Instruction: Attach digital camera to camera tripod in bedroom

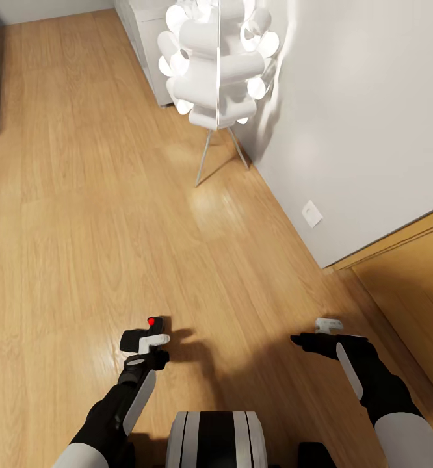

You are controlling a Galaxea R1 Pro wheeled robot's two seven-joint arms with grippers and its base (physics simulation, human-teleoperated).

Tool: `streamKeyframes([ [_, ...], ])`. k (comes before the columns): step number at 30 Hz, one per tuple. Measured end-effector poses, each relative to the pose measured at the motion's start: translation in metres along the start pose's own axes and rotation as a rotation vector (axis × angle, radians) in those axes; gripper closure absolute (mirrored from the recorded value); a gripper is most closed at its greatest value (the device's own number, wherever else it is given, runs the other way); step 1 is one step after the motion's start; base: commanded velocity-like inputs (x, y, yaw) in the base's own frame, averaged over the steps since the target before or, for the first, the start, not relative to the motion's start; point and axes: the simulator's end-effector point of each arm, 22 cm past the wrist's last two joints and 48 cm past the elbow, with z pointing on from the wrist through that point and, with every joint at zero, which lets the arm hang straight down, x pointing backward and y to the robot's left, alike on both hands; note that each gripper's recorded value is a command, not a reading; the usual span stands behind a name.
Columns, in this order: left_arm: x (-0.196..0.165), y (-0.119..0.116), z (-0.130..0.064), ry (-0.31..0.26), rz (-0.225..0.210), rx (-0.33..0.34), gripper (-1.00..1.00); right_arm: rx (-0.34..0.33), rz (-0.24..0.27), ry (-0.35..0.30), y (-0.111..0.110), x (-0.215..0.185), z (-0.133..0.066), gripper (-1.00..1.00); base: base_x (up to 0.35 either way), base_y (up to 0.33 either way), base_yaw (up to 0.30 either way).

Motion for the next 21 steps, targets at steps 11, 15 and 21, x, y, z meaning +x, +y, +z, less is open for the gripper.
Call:
streamKeyframes([
  [11,0.0022,-0.0002,0.0006,0.005,-0.001,0.001,-1.0,0.0,0.0,0.0,-0.0002,0.0,-0.0001,-1.0,0.004,0.0,0.0],
  [15,0.0023,-0.0004,0.0006,0.005,0.0,0.001,-1.0,0.001,0.0,0.0,-0.0008,-0.0001,-0.0001,-1.0,0.0,0.0,0.0],
  [21,0.0021,0.0,0.0007,0.004,0.001,0.0,-1.0,0.002,0.0,0.0,-0.001,-0.0001,-0.0002,-1.0,0.0,0.0,0.0],
])
